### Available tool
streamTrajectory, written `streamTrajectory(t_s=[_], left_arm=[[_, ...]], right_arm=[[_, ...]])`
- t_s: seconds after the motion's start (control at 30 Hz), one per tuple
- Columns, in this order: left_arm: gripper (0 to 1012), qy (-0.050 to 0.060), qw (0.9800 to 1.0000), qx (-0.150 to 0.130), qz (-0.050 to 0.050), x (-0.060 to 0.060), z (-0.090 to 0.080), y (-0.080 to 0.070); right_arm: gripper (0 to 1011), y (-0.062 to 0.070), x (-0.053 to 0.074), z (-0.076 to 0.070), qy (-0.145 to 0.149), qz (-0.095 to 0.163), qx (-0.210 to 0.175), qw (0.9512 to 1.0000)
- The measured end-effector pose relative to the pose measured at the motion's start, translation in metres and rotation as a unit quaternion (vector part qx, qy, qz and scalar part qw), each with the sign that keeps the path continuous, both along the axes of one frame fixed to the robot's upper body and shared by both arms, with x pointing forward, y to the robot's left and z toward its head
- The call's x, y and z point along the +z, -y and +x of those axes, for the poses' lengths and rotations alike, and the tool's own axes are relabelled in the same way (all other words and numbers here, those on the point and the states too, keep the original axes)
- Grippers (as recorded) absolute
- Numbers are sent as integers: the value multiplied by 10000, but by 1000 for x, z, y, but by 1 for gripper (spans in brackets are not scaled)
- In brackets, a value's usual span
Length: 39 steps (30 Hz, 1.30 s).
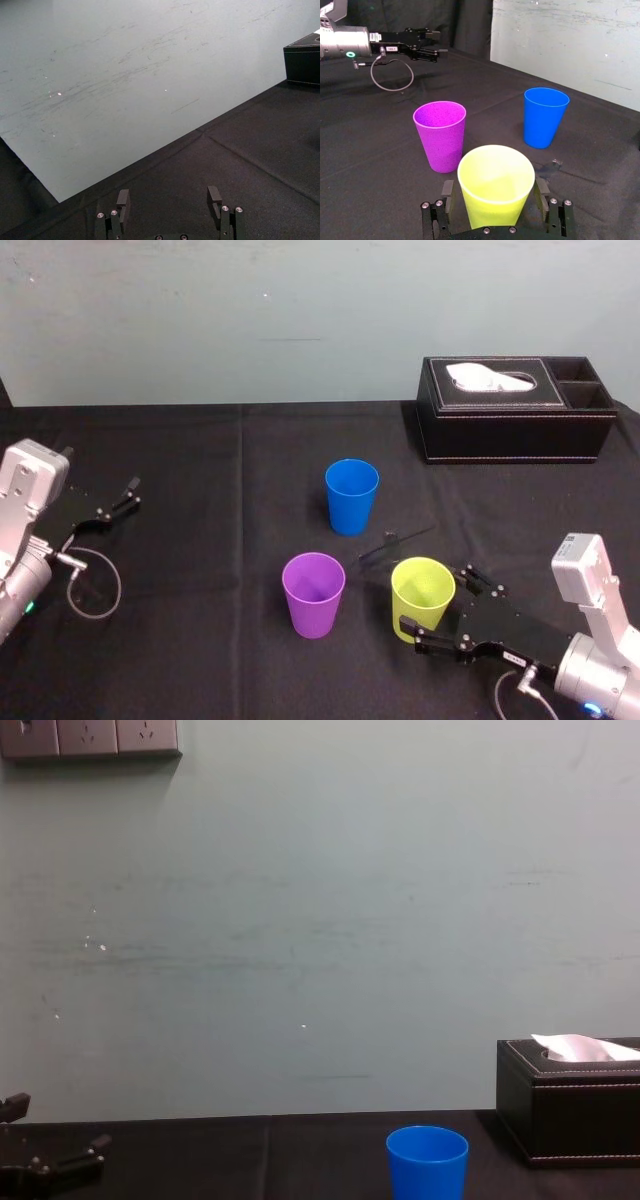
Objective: Stack the three plastic cups sequentially using one hand.
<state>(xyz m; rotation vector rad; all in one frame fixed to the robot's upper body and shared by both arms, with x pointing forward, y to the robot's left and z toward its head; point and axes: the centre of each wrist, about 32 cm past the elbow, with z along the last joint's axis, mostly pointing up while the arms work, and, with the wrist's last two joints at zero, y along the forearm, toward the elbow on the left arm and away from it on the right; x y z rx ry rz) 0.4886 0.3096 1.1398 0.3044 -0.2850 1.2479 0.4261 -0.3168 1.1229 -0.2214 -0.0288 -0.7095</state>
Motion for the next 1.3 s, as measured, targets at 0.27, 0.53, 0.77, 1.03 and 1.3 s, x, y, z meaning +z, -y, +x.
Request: streamTrajectory(t_s=[0.27, 0.53, 0.77, 1.03, 1.3], left_arm=[[1010, 1, 10000, 0, 0, 0, 0, 0], [1010, 0, 10000, 0, 0, 0, 0, 0], [1010, 0, 10000, 0, 0, 0, 0, 0], [1010, 0, 10000, 0, 0, 0, 0, 0], [1010, 0, 10000, 0, 0, 0, 0, 0]], right_arm=[[1004, -4, 0, 4, -15, 18, -18, 10000], [1003, -3, 0, 4, -16, 13, -21, 10000], [838, -3, 0, 3, -6, 14, -18, 10000], [750, -2, 0, 3, -1, 15, -18, 10000], [732, -2, 0, 3, 3, 14, -17, 10000]])
